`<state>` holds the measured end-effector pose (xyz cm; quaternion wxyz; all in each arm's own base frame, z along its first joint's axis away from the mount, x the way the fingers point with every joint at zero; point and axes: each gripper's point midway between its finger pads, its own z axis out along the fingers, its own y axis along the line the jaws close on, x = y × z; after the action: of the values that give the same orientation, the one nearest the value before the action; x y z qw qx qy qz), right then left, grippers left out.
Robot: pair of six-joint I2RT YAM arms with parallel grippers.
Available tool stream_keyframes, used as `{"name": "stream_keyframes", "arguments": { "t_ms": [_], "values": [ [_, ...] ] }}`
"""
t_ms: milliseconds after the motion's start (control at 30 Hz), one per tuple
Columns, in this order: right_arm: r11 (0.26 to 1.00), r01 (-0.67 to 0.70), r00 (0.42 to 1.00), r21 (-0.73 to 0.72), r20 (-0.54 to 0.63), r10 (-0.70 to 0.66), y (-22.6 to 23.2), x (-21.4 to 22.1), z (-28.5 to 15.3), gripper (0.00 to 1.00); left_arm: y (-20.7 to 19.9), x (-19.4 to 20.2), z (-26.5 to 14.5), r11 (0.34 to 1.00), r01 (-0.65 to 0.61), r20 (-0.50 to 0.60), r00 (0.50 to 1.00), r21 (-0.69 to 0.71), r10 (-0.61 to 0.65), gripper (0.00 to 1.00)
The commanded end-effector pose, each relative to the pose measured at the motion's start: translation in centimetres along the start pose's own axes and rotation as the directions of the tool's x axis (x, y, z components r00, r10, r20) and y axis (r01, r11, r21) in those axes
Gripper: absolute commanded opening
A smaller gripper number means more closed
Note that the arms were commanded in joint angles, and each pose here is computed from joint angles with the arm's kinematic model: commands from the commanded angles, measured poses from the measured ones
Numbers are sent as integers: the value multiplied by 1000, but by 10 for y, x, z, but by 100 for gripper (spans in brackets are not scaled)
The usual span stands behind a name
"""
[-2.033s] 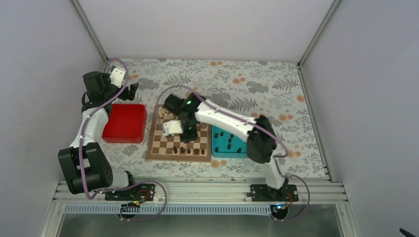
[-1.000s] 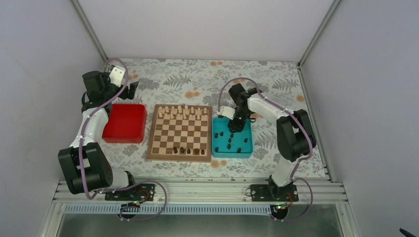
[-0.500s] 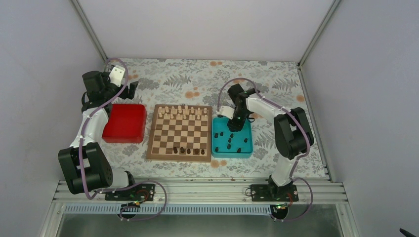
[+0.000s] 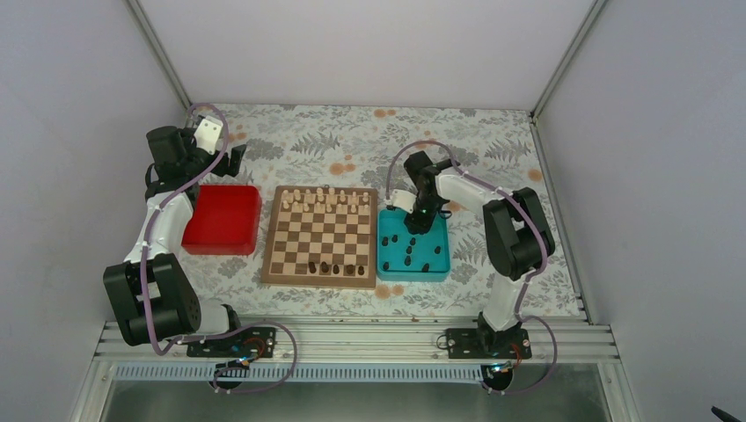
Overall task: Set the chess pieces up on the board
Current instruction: Pick up the chess piece from the storage box.
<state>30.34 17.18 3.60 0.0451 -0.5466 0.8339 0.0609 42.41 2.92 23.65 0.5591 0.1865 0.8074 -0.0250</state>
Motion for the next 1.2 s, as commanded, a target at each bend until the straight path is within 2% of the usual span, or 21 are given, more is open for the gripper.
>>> {"name": "stream_keyframes", "arguments": {
  "t_ms": [0,300,500,633,900,1167],
  "values": [
    [1000,-12,1000,-2,-27,12,0,7,10,30,1,-4,-3,1000,1,20,1000,-5,-1,100],
    [1000,-13,1000,-8,-16,13,1,5,8,16,2,-5,-3,1000,2,23,1000,-5,-2,100],
    [1000,-6,1000,24,-4,6,-1,0,-14,8,2,-5,-3,1000,3,22,1000,-8,-3,100],
    [997,24,1000,69,9,-24,0,-16,-41,7,1,-5,-3,1000,5,24,1000,-7,-5,100],
    [976,188,980,107,48,-194,43,-77,-84,7,1,-5,-4,1000,5,28,1000,-8,-5,100],
    [927,374,927,44,26,-375,103,-128,-70,7,1,-5,-5,1000,7,27,1000,-10,-6,100]
  ]
}}
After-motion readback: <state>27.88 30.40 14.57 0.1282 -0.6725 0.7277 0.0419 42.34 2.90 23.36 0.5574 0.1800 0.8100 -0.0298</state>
